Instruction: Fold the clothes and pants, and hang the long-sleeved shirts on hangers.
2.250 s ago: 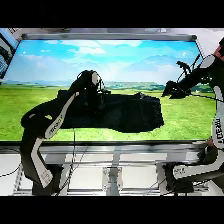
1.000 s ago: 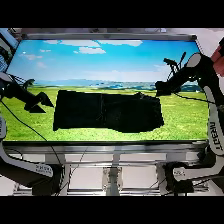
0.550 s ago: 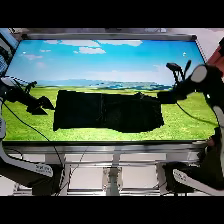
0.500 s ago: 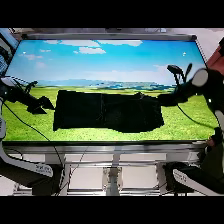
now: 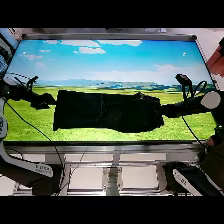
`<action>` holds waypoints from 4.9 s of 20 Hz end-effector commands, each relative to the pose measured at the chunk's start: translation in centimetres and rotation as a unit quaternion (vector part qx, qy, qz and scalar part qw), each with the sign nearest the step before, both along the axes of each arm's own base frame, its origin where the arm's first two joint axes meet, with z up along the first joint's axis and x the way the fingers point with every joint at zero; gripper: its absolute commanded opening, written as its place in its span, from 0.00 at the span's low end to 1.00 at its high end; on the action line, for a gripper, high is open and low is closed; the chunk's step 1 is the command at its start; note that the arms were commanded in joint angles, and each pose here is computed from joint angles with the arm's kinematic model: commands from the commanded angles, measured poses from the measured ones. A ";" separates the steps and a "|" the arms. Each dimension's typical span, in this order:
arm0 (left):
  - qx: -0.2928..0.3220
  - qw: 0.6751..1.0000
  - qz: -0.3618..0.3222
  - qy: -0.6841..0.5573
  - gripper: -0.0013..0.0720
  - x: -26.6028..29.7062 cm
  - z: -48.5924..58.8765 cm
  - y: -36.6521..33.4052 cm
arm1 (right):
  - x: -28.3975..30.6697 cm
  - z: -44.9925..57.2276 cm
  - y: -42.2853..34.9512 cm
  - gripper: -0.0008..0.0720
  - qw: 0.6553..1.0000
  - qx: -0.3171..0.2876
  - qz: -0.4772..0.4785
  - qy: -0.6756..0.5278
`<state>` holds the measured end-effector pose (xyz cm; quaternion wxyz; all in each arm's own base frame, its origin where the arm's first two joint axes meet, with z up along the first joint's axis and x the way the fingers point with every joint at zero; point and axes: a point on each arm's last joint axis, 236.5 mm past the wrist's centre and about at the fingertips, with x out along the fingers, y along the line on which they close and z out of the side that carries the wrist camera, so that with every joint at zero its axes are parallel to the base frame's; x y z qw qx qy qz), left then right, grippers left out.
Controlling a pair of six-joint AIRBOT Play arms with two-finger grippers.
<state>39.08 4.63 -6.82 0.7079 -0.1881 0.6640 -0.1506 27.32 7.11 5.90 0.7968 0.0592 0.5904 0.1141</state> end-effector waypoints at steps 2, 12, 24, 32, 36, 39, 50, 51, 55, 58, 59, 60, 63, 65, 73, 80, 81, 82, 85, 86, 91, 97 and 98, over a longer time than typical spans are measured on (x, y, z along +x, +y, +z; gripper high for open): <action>-0.005 1.000 -0.019 0.010 0.91 0.4 -1.6 -1.9 | -0.2 0.5 1.0 0.04 1.000 0.025 -0.002 -0.004; -0.015 0.997 -0.064 0.037 0.26 -0.3 -3.0 -5.3 | -0.2 0.5 1.1 0.04 1.000 0.025 -0.002 -0.005; 0.184 0.976 -0.093 -0.067 0.06 -3.2 10.2 1.1 | 1.0 1.1 1.6 0.04 0.999 0.041 -0.009 -0.030; 0.202 0.957 -0.127 -0.167 0.06 -2.6 19.1 -3.9 | 1.3 1.3 1.7 0.04 0.998 0.043 -0.011 -0.037; 0.189 0.950 -0.155 -0.196 0.06 -1.7 21.2 -8.9 | 1.5 1.3 1.7 0.04 0.998 0.043 -0.011 -0.040; 0.174 0.952 -0.172 -0.182 0.06 -1.2 21.2 -12.5 | 1.5 1.3 1.7 0.04 0.998 0.042 -0.011 -0.041; -0.120 0.956 -0.235 -0.125 0.06 -3.5 21.0 -32.3 | 2.2 1.6 1.6 0.04 0.997 0.043 -0.014 -0.057; -0.156 0.952 -0.228 -0.131 0.06 -3.2 21.9 -33.8 | 2.2 1.6 1.6 0.04 0.997 0.043 -0.014 -0.057; -0.215 0.944 -0.223 -0.113 0.06 -3.3 21.9 -37.0 | 2.2 1.6 1.4 0.04 0.997 0.038 -0.013 -0.058; -0.214 0.943 -0.242 -0.083 0.06 -4.2 19.5 -39.0 | 2.2 1.5 1.4 0.04 0.998 0.037 -0.013 -0.058; -0.214 0.942 -0.247 -0.074 0.06 -4.5 18.6 -39.8 | 2.2 1.5 1.4 0.04 0.998 0.037 -0.013 -0.058; -0.214 0.942 -0.250 -0.068 0.07 -4.7 17.7 -40.8 | 2.2 1.5 1.4 0.04 0.998 0.036 -0.012 -0.058; -0.227 0.937 -0.254 -0.075 0.07 -4.6 16.0 -43.7 | 2.2 1.5 1.3 0.04 0.998 0.036 -0.012 -0.059; -0.236 0.934 -0.255 -0.078 0.07 -4.8 15.3 -45.4 | 2.2 1.5 1.3 0.04 0.998 0.035 -0.012 -0.058; -0.270 0.916 -0.290 -0.057 0.66 -6.7 13.0 -48.3 | 2.2 1.5 1.3 0.04 0.998 0.034 -0.012 -0.059; -0.313 0.900 -0.293 -0.077 0.68 -5.3 15.0 -46.9 | 3.0 1.1 0.2 0.61 0.997 0.005 -0.004 -0.071; -0.297 0.908 -0.284 -0.080 0.68 -4.3 14.7 -45.5 | 3.3 0.7 0.2 0.81 0.998 0.006 -0.004 -0.068; -0.259 0.922 -0.274 -0.083 0.68 -3.1 13.8 -43.7 | 3.7 -0.1 0.4 0.87 0.998 0.007 -0.003 -0.059; -0.050 0.960 -0.263 -0.080 0.68 -0.7 9.9 -34.5 | 5.0 -3.9 1.8 0.88 0.999 0.030 0.017 -0.013; 0.022 0.962 -0.262 -0.072 0.68 -0.4 9.2 -31.0 | 5.5 -5.6 2.7 0.88 0.999 0.047 0.022 0.007; 0.231 0.941 -0.241 -0.060 0.68 -0.3 9.1 -19.4 | 6.3 -13.3 6.2 0.88 0.986 0.121 0.033 0.107; 0.234 0.949 -0.210 -0.039 0.68 -4.6 5.8 -15.2 | 6.5 -15.5 8.8 0.79 0.973 0.187 0.030 0.135; 0.235 0.949 -0.209 -0.028 0.68 -5.4 5.1 -14.7 | 6.6 -15.4 9.0 0.57 0.972 0.192 0.029 0.134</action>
